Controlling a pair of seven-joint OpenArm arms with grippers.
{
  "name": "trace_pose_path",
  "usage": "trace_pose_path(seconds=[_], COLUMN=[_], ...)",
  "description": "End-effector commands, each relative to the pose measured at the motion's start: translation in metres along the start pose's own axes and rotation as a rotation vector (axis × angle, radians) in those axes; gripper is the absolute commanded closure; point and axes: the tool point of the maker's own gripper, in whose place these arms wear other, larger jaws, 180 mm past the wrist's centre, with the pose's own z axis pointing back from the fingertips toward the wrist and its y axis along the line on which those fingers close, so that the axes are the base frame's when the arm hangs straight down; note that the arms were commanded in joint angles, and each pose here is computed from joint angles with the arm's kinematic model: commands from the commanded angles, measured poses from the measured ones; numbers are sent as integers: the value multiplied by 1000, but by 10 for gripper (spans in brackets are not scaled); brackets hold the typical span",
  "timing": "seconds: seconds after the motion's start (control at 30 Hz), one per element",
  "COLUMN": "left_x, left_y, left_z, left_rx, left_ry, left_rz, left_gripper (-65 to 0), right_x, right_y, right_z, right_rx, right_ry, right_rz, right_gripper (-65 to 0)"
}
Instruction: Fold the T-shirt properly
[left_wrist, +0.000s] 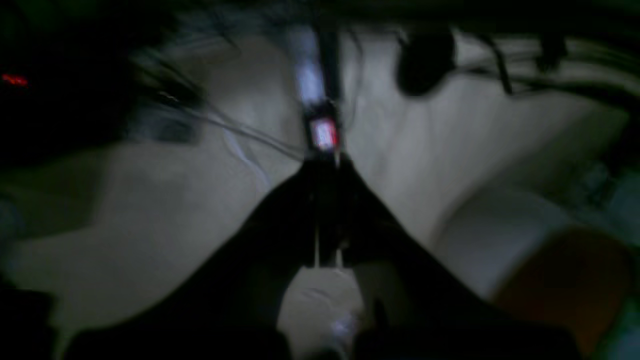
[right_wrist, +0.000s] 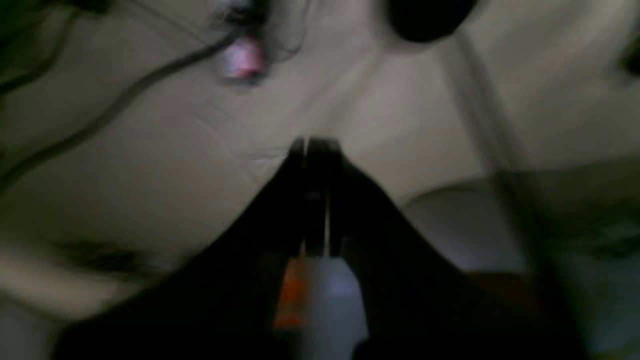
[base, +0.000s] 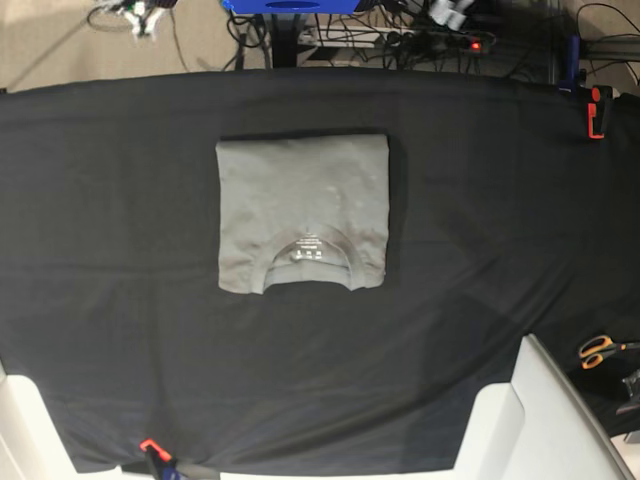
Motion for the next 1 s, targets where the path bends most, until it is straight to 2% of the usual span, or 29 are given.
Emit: trace_pose_path(seconds=[0.0,0.03,0.07,0.13,0.2,0.27,0.33,0.47,0.6,0.77,0.87,0.97], left_x=[-3,5,9,22,28,41,51,49,50,50,66,68], left_y=[1,3,7,13,13,15,18,24,28,29,30,30], left_z=[-2,-7,-10,-15,-21,-24,-24,-20,-17,-17,-19,-19], left_rx=[10,40,80,152,182,202,218,227,234,234,238,239], left_ry=[3,-14,-31,-49,-26,-34,-59,-47,-45,-43,-61,-64], left_rz=[10,-9,-31,-124,-207,-234,-235,-246,-256,-255,-264,-265], left_gripper=[0,0,0,0,0,0,0,0,0,0,0,0], right_x=[0,4,16,35,35,33,31,27,24,20,22,35], right_y=[2,0,14,28,27,27,28,22,21,21,19,21], right_z=[-2,-2,-2,1,1,1,1,1,0,0,0,2], right_rx=[-18,-46,-28,-5,-7,-10,-11,-23,-27,-28,-31,-17], right_ry=[-22,-64,-133,-226,-226,-222,-219,-213,-207,-202,-206,-237], right_rz=[52,101,137,151,148,119,37,-145,-245,-255,-253,-253], right_gripper=[-5,-6,-6,-6,-6,-6,-6,-6,-6,-6,-6,-6])
